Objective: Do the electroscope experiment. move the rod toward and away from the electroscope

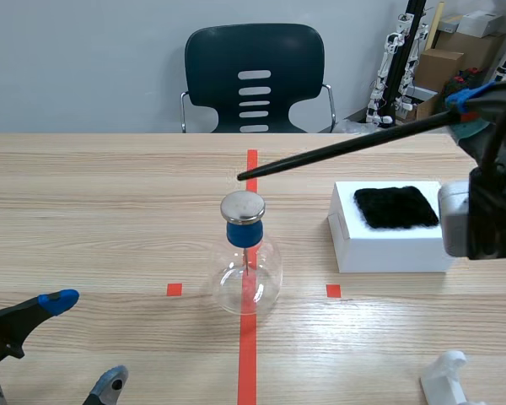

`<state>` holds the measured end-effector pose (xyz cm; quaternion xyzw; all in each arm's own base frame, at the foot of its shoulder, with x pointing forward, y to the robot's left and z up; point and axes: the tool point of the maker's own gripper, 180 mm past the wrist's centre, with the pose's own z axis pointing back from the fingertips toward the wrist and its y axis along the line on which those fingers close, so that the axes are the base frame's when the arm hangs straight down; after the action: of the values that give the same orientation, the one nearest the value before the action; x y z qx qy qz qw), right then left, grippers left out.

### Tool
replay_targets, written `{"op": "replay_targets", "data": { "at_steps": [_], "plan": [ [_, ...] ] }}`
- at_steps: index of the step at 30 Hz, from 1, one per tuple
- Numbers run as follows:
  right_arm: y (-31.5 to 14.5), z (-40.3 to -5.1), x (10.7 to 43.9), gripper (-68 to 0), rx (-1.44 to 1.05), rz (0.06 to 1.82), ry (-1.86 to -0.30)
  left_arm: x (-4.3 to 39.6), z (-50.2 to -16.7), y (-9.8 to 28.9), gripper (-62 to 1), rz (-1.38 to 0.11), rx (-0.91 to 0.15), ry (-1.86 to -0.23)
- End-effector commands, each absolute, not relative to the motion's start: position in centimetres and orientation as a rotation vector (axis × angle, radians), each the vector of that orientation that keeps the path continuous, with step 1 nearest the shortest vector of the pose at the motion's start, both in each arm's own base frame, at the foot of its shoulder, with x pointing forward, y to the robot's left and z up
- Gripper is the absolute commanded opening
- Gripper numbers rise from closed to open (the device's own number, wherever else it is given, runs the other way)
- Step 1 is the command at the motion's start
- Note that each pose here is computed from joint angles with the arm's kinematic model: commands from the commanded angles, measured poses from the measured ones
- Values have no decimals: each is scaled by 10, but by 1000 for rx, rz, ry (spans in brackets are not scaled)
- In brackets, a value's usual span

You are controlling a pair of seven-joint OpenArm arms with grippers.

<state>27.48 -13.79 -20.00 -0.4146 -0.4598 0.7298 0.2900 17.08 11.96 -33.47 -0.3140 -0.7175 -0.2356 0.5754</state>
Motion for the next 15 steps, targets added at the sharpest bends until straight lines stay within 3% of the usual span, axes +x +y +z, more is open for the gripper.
{"op": "replay_targets", "data": {
  "at_steps": [1,15],
  "plan": [
    [-138,-187,280,-660,-1157,1924,-1256,173,-328,119,14,-542,-746,-1713],
    [-136,-183,280,-660,-1122,1878,-1303,173,-328,119,14,-542,-746,-1713]
  ]
}}
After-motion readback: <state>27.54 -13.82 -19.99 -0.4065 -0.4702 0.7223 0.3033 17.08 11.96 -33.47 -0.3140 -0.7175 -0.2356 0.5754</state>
